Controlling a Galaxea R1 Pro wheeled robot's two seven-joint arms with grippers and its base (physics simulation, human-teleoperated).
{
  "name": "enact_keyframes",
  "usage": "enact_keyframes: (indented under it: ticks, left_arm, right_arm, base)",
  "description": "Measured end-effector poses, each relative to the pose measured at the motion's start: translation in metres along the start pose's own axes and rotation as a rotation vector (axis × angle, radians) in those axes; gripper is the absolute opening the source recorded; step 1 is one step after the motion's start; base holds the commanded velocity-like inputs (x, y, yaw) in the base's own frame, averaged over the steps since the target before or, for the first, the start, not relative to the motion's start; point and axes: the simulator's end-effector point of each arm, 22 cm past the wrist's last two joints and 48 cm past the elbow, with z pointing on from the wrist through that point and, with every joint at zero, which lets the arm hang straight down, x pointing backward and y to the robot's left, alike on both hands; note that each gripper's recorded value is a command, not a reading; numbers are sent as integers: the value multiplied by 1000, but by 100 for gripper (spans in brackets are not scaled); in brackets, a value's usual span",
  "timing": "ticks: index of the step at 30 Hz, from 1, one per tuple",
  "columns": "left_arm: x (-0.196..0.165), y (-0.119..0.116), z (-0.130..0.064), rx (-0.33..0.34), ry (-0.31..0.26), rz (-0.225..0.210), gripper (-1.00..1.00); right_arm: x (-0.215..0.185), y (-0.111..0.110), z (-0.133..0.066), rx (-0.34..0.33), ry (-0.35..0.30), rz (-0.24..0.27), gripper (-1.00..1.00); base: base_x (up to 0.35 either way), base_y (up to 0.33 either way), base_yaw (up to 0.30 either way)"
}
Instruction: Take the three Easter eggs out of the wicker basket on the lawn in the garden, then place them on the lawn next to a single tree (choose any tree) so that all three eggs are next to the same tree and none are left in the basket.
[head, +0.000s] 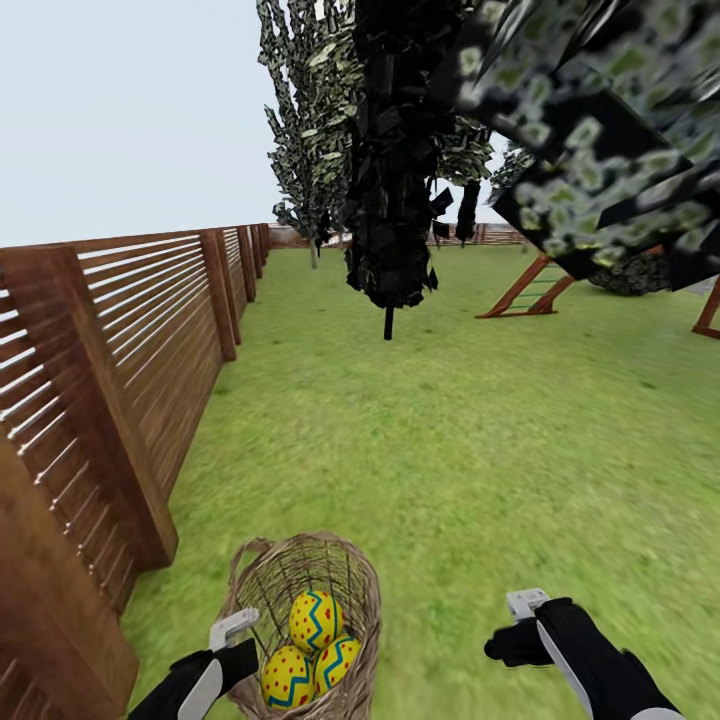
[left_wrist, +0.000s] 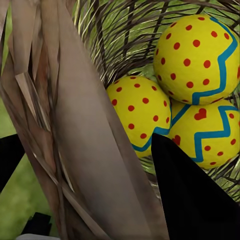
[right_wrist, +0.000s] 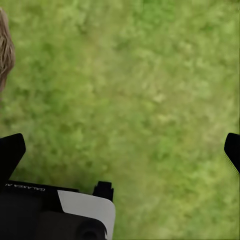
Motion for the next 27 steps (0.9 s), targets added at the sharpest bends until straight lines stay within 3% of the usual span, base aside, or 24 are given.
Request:
enact_keyframes:
  ticks: [17,27]
  left_arm:
    - [0,0,0,-1,-1,-1,-100]
    - [0,0,0,0,-1,-1,-100]
  right_arm:
    - [0,3,1,-4,1,-1,100]
    - [0,3,1,-4,2,-2,100]
  base:
    - [329,21,0]
    - [11,246,0]
